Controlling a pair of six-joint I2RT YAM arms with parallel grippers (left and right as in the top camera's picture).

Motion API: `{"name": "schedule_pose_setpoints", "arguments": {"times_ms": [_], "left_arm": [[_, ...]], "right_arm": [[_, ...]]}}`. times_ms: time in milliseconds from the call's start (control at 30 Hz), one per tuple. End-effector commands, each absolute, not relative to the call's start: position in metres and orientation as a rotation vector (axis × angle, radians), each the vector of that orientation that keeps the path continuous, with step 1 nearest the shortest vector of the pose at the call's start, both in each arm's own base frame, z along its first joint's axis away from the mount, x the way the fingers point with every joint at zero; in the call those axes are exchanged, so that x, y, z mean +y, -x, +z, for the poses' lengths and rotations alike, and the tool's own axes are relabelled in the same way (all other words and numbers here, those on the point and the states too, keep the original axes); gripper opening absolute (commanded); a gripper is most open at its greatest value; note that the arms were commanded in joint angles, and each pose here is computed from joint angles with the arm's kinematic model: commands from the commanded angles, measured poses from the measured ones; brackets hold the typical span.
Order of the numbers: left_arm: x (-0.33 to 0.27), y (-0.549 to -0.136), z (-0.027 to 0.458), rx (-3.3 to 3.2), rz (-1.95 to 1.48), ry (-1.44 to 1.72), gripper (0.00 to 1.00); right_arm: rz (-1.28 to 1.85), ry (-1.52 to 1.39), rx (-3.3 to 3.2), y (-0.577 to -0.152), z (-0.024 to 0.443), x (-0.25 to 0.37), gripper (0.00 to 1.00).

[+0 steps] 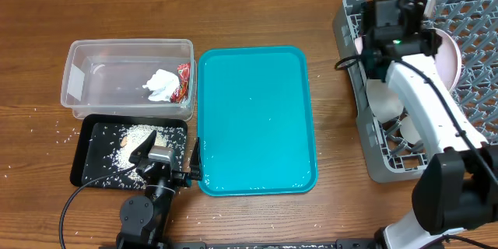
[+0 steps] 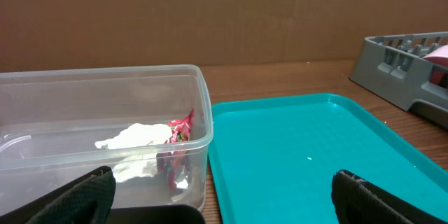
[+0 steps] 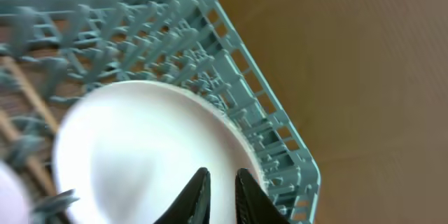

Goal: Sort waste into correct bins and load items into the dishwasher

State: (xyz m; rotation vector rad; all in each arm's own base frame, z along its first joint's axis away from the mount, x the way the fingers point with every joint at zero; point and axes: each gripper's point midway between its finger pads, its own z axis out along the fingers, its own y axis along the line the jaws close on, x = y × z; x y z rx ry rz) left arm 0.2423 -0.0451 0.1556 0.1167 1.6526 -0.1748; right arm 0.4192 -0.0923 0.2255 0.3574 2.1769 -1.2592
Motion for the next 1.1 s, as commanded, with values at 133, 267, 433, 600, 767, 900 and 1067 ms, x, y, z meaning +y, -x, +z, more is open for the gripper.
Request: {"name": "schedule_pose_setpoints", "arguments": {"times_ms": [133,267,433,600,767,900,1067], "left_arm": [[-0.043,-0.242,0.156,1.645,-0.157,-0.127,1.00],[-0.043,-0.242,0.156,1.645,-0.157,-0.127,1.00],[-0.043,-0.242,0.156,1.645,-0.157,-0.127,1.00],[-0.043,-0.242,0.156,1.645,-0.157,-0.127,1.00],[-0.043,-0.242,0.156,1.645,-0.157,-0.127,1.00],[-0.043,-0.242,0.156,1.645,-0.157,-0.127,1.00],[-0.043,-0.242,0.156,1.645,-0.157,-0.127,1.00]], "right_arm": [[-1.278,-0.256,2.087,-0.422,0.244,-0.045,0.30],[-1.131,-0.109,2.131,-0.415,0.244,0.008,0.37],[-0.355,0.023,2.416,-0.366,0.233,0.110,0.46],[0.115,0.099,2.415,-0.321,0.279,0.143,0.59],[0.339,0.111,2.234,-0.281,0.344,0.139,1.00],[0.429,0.117,2.130,-0.252,0.377,0.129,1.00],[0.429,0.117,2.127,-0.233,0.380,0.117,1.00]]}}
